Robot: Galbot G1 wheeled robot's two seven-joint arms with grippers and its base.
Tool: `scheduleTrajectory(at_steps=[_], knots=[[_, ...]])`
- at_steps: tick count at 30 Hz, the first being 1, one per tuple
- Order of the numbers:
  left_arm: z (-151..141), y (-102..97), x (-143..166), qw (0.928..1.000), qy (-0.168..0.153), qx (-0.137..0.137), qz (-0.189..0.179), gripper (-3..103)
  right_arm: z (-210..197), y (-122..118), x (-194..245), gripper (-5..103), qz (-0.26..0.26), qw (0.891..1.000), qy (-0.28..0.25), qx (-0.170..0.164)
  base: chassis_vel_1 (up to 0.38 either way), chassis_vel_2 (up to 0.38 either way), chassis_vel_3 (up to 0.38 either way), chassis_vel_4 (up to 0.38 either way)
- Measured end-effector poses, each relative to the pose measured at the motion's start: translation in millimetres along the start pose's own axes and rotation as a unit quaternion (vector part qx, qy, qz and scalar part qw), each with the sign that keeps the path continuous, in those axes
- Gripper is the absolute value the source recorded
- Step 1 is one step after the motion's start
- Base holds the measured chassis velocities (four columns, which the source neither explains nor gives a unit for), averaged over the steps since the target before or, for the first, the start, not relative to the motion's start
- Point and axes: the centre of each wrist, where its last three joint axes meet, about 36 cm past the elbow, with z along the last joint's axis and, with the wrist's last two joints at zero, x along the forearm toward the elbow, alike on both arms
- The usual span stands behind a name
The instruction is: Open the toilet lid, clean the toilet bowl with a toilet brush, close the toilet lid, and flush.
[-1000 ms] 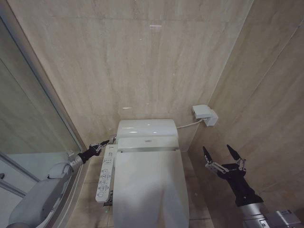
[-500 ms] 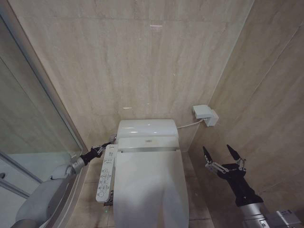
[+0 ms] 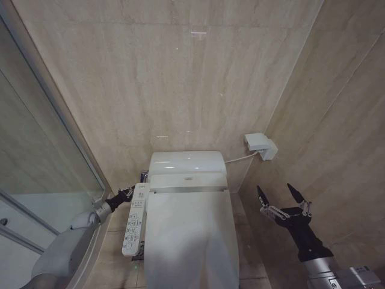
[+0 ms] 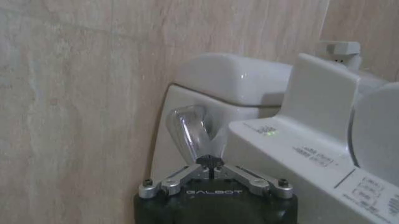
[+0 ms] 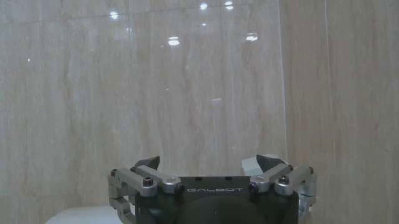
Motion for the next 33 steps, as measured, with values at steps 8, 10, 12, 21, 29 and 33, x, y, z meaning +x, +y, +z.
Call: scheduleTrajectory(at_steps=[8, 10, 12, 21, 29, 33], knots=[[-1.7, 0.6, 6.6, 0.9976, -0.037, 0.016, -0.056, 0, 0.0, 0.0, 0.0, 100, 0.000, 1.000, 0.000, 0.000, 0.000, 0.000, 0.000, 0.000], [-4.8, -2.1, 7.6, 0.9966, -0.048, 0.020, -0.064, 0, 0.0, 0.0, 0.0, 100, 0.000, 1.000, 0.000, 0.000, 0.000, 0.000, 0.000, 0.000], [-11.7, -11.0, 12.4, 0.9934, -0.075, 0.028, -0.082, 0, 0.0, 0.0, 0.0, 100, 0.000, 1.000, 0.000, 0.000, 0.000, 0.000, 0.000, 0.000], [-53.1, -59.2, 6.7, 0.9592, -0.171, 0.011, -0.225, 0, 0.0, 0.0, 0.0, 100, 0.000, 1.000, 0.000, 0.000, 0.000, 0.000, 0.000, 0.000], [-110.6, -114.8, 26.2, 0.9246, -0.148, -0.013, -0.351, 0, 0.0, 0.0, 0.0, 100, 0.000, 1.000, 0.000, 0.000, 0.000, 0.000, 0.000, 0.000], [-130.3, -149.1, 47.9, 0.9086, -0.128, -0.003, -0.398, 0, 0.0, 0.0, 0.0, 100, 0.000, 1.000, 0.000, 0.000, 0.000, 0.000, 0.000, 0.000]])
